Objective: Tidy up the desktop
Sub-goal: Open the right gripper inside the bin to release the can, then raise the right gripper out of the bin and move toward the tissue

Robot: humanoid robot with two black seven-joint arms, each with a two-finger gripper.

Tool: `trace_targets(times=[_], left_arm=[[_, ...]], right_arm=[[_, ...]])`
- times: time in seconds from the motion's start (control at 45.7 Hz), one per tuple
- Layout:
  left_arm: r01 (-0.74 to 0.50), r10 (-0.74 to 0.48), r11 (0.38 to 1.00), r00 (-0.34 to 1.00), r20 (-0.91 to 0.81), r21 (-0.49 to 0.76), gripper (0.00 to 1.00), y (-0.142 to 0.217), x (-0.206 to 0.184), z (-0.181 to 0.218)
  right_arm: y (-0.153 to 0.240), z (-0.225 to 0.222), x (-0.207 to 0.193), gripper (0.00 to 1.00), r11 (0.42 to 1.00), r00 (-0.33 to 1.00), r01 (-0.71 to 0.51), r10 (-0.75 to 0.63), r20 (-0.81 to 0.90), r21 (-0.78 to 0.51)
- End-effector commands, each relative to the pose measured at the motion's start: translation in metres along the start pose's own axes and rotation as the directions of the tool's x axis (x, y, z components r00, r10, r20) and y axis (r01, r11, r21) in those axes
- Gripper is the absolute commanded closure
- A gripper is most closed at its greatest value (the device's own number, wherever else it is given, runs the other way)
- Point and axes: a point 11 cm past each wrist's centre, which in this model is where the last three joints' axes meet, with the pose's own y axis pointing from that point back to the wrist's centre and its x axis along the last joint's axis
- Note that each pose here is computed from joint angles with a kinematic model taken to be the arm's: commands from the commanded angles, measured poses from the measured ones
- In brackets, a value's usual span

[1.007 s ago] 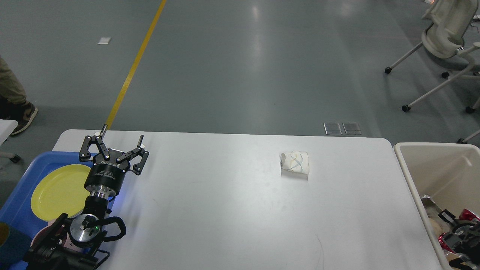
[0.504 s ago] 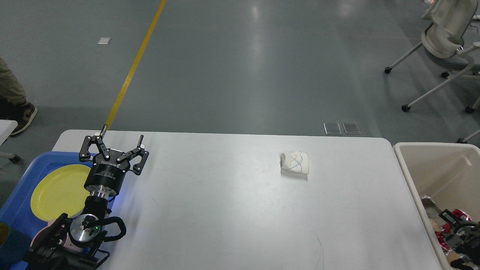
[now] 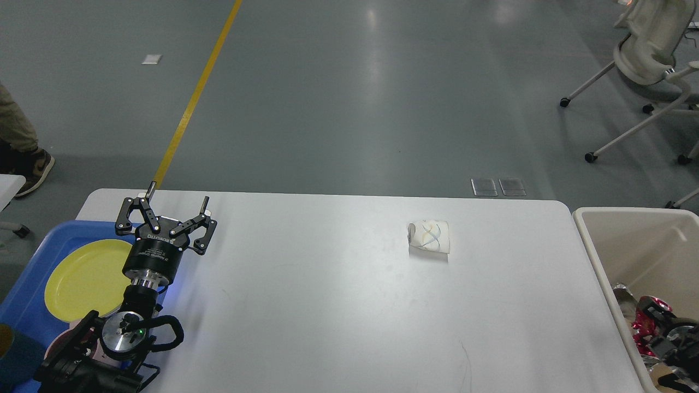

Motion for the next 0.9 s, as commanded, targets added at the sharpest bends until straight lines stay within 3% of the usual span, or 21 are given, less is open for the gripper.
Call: trace_targets(times=[0.0,0.153,0.416,0.679,0.876], left_arm=[[0.0,0.0,1.0,1.0,0.0,0.0,0.04,0.0,0.0,0.0],[0.0,0.0,1.0,1.0,0.0,0.0,0.04,0.0,0.0,0.0],[0.0,0.0,1.0,1.0,0.0,0.0,0.04,0.0,0.0,0.0],[0.0,0.0,1.0,1.0,0.0,0.0,0.04,0.0,0.0,0.0],[0.0,0.0,1.0,1.0,0.0,0.0,0.04,0.0,0.0,0.0]], right_arm=[[0.001,-0.009,0.004,0.0,1.0,1.0,0.008,-0.008,-0.001,0.014],[0.005,-0.034,0.038,0.0,0.999,1.0,-0.003,0.004,-0.025,0.043],[0.05,-0.074,0.107,0.0,0.979,0.961,0.195,-0.18,-0.208,0.058],[0.168,-0.151,0.172,0.0,0.912,0.871,0.397,-0.336,-0.359,0.109],[0.274,-0.206,0.193,0.0,0.839,0.725,0.539,-0.416,-0.549,0.076]])
